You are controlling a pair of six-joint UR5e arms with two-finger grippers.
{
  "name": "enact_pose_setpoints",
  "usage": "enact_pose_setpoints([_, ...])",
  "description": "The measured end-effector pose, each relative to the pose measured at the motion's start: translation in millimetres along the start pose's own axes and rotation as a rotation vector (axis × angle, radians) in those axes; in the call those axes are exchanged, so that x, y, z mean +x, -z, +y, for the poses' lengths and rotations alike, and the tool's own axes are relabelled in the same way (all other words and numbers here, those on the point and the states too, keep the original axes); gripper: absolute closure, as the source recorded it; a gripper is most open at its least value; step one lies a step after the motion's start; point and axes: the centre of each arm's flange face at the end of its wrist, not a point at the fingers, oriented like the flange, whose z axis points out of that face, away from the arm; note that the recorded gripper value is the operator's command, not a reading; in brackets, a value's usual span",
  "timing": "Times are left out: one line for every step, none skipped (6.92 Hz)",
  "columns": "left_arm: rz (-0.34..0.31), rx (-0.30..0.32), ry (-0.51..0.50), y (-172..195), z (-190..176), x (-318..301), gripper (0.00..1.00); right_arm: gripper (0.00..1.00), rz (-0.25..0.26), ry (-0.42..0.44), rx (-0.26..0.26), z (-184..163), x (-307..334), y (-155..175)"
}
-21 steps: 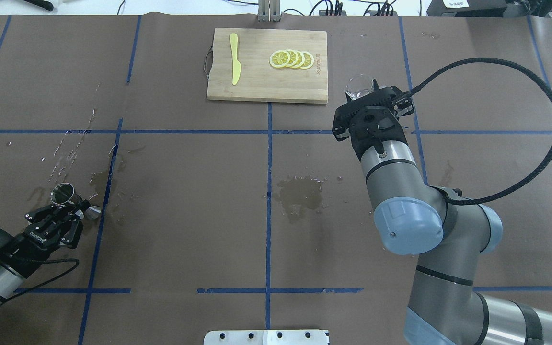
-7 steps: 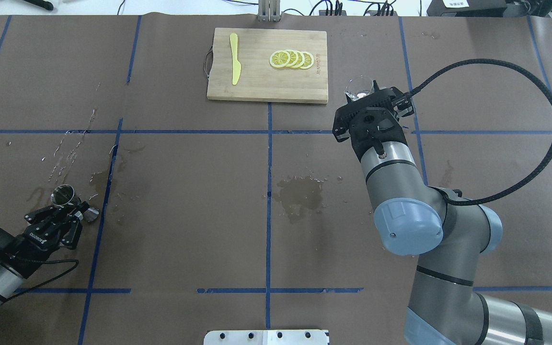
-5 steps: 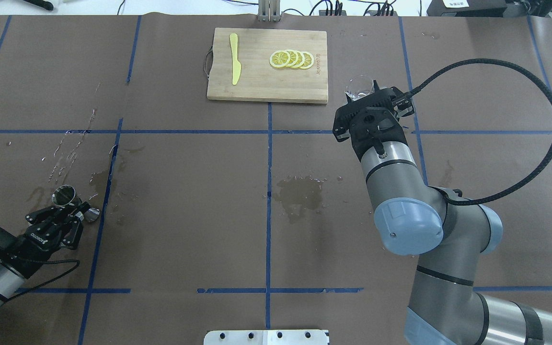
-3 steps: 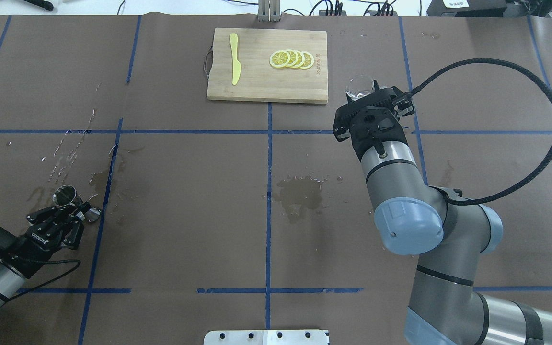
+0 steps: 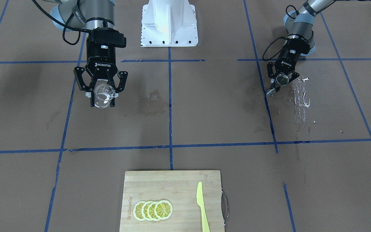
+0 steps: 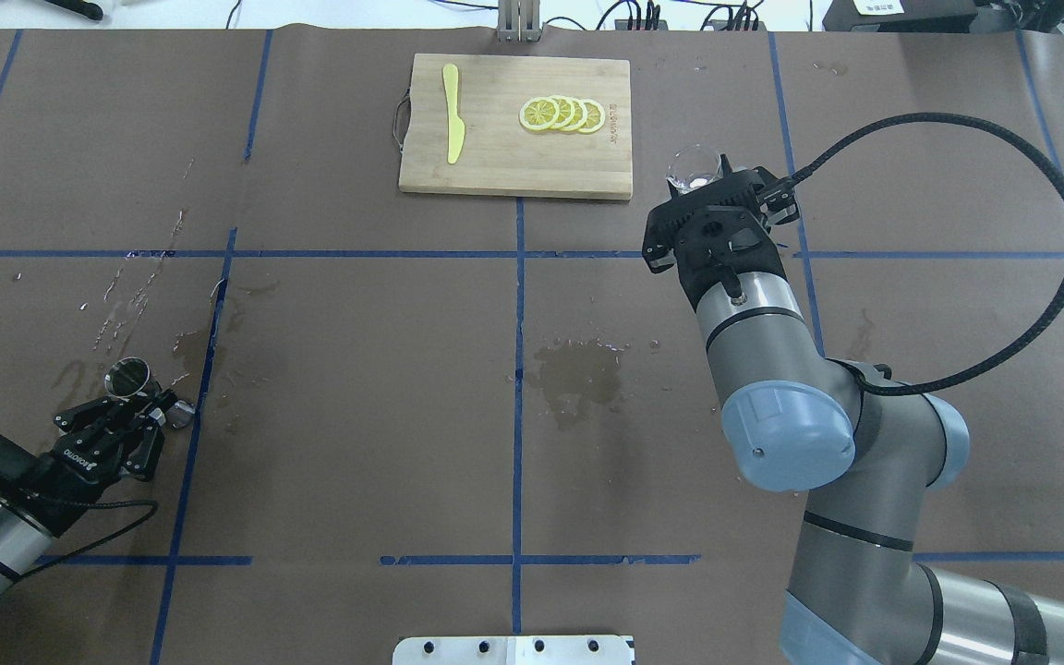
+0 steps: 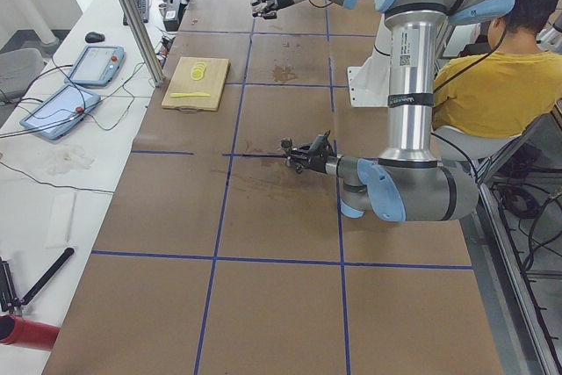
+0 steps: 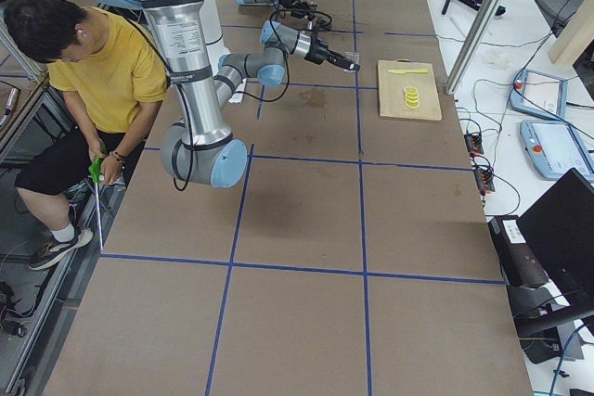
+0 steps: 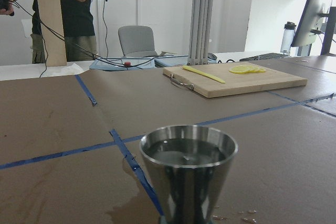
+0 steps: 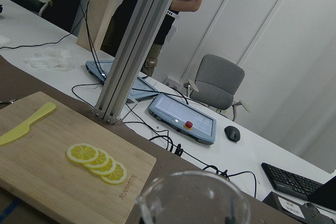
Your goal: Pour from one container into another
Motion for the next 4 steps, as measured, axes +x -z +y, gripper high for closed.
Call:
enact_pose_setpoints([0.0, 0.0, -0.001, -0.4, 0.1, 0.4, 0.96, 1.0, 0.0, 0.0, 0.0, 0.1, 0.1, 0.0])
enact_pose_setpoints([0.0, 0.0, -0.002, -0.4, 0.5, 0.3, 0.86, 1.0, 0.0, 0.0, 0.0, -0.1, 0.2, 0.2])
enact_pose_setpoints([0.0, -0.001, -0.004, -0.5, 0.9, 0.3, 0.77, 1.0, 0.0, 0.0, 0.0, -0.2, 0.3, 0.2])
enact_pose_setpoints([0.0, -0.002, -0.005, -0.4, 1.1, 0.1, 0.74, 1.0, 0.0, 0.0, 0.0, -0.1, 0.3, 0.2])
